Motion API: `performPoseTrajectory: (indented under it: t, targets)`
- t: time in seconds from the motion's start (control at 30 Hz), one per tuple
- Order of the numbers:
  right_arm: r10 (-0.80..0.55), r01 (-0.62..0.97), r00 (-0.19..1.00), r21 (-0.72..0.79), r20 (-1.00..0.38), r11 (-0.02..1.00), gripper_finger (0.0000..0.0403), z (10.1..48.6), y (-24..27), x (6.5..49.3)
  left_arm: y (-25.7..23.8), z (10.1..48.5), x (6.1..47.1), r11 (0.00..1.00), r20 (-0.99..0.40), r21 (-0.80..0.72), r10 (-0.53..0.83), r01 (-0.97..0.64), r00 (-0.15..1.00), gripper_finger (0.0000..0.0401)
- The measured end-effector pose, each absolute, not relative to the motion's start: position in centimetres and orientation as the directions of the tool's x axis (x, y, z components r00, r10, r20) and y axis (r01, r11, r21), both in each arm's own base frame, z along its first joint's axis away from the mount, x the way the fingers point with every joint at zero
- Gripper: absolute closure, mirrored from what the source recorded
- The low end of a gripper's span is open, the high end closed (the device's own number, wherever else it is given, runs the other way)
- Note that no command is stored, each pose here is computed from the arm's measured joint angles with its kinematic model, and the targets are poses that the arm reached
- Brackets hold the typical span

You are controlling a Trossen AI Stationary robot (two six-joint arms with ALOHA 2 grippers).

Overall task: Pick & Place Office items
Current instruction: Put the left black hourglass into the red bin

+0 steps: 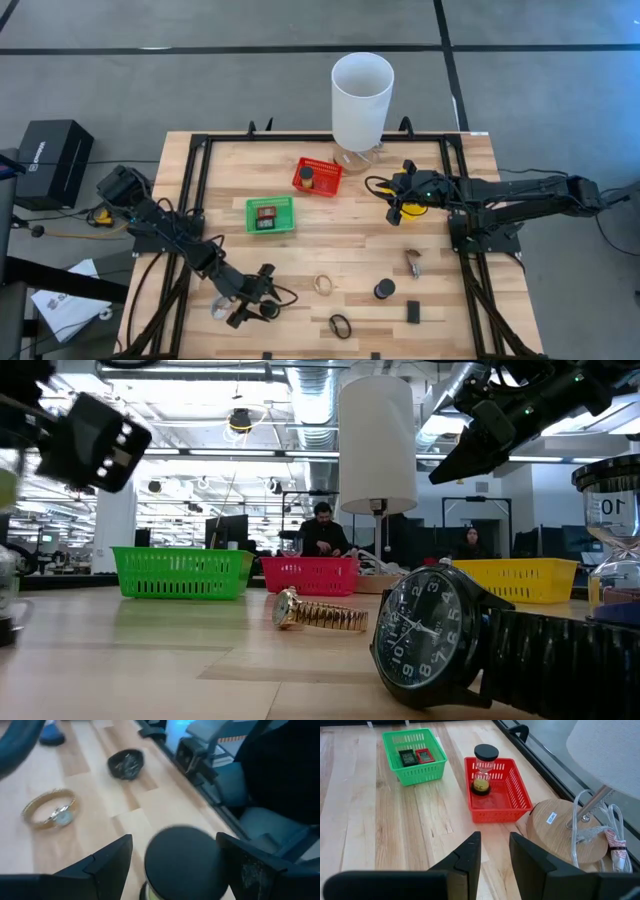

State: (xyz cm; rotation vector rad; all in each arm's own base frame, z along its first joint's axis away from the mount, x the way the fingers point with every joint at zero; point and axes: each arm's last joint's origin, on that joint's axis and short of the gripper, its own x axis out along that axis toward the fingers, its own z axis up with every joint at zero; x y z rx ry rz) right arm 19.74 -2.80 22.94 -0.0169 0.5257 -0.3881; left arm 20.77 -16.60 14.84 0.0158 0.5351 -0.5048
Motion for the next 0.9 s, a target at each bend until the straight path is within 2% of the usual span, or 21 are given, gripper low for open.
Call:
performPoseTrajectory:
  t: [0.9]
  targets:
    - [-0.365,0.357,0.794,-0.114,-0.487,0.927,0.031,22.93,-2.8,19.74,-16.15,14.76,20.99,0.895,-0.488,-0.093,-0.423,0.437,0.763,0.0123]
